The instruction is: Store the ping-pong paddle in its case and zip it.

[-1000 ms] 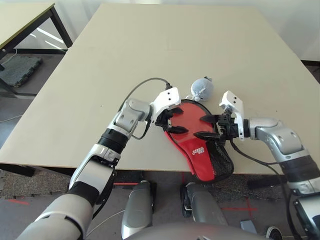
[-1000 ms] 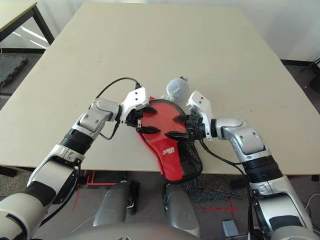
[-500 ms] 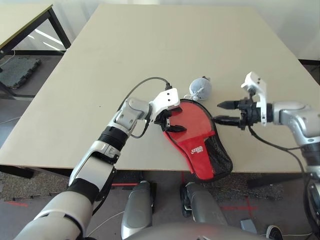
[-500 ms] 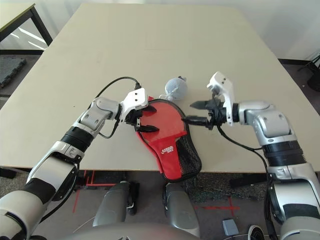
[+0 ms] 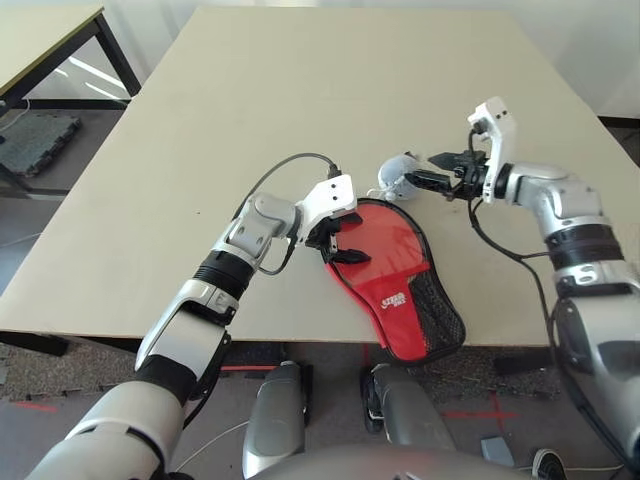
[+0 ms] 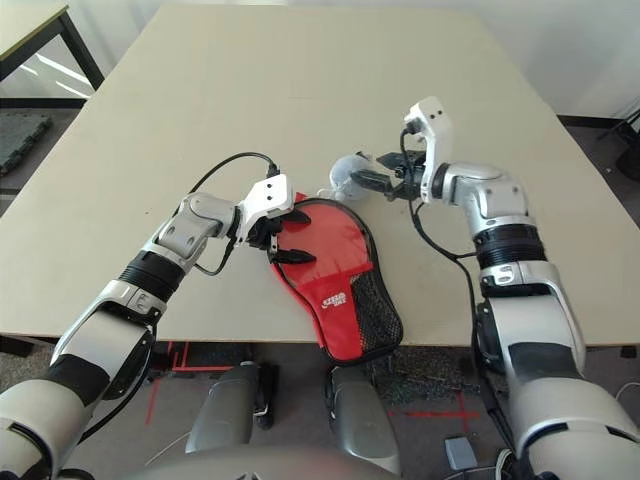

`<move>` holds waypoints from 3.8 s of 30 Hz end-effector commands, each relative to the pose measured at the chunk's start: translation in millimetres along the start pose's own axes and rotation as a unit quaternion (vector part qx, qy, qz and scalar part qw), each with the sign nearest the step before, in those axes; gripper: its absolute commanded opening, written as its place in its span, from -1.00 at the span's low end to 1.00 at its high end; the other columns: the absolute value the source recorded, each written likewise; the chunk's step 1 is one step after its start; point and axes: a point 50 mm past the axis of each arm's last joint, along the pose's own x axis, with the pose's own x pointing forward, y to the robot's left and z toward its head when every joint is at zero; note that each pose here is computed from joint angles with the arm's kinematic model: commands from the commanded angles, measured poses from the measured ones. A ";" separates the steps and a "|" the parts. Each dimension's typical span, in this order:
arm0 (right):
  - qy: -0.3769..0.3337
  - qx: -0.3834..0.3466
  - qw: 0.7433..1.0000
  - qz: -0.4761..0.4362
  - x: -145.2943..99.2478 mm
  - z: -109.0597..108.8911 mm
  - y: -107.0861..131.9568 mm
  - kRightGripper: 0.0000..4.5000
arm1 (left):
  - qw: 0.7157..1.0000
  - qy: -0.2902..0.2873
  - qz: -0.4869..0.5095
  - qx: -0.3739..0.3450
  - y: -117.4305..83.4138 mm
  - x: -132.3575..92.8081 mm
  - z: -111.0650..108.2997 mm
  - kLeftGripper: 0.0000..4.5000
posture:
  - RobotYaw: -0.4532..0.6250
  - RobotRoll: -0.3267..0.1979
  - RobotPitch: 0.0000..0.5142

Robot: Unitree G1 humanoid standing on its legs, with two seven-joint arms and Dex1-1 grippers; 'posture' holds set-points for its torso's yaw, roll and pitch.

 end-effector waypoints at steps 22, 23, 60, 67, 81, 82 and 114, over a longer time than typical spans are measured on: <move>0.006 0.130 0.991 -0.031 17.7 -39.1 4.5 -0.63 | 0.999 0.040 0.000 -0.036 -6.8 1.7 -21.7 1.00 | 0.04 0.25 -0.49; 0.001 0.128 0.991 -0.037 17.5 -37.3 3.1 -0.76 | 0.999 0.040 0.000 -0.036 -6.9 2.0 -21.6 1.00 | 0.04 0.25 -0.50; 0.077 0.052 0.995 -0.040 -97.3 -49.1 -55.2 -1.00 | 0.999 0.036 -0.019 -0.028 -10.7 14.0 -15.5 1.00 | -0.06 0.25 -0.47; 0.120 0.049 0.991 0.023 -122.5 -51.7 -41.7 -1.00 | 0.999 0.033 -0.024 -0.020 -8.8 20.4 -10.2 1.00 | -0.08 0.25 -0.48; 0.175 0.077 0.972 0.136 -144.9 -64.5 -11.5 -1.00 | 0.999 0.030 -0.030 -0.007 -5.3 26.6 -3.4 1.00 | -0.11 0.25 -0.49; 0.180 0.078 0.970 0.142 -146.3 -65.4 -9.9 -1.00 | 0.999 0.030 -0.031 -0.007 -5.4 26.9 -3.3 1.00 | -0.11 0.25 -0.48; 0.410 0.121 0.870 0.246 -226.3 -109.9 19.9 -1.00 | 0.999 0.023 -0.042 -0.005 -9.6 35.6 -0.4 1.00 | -0.15 0.25 -0.46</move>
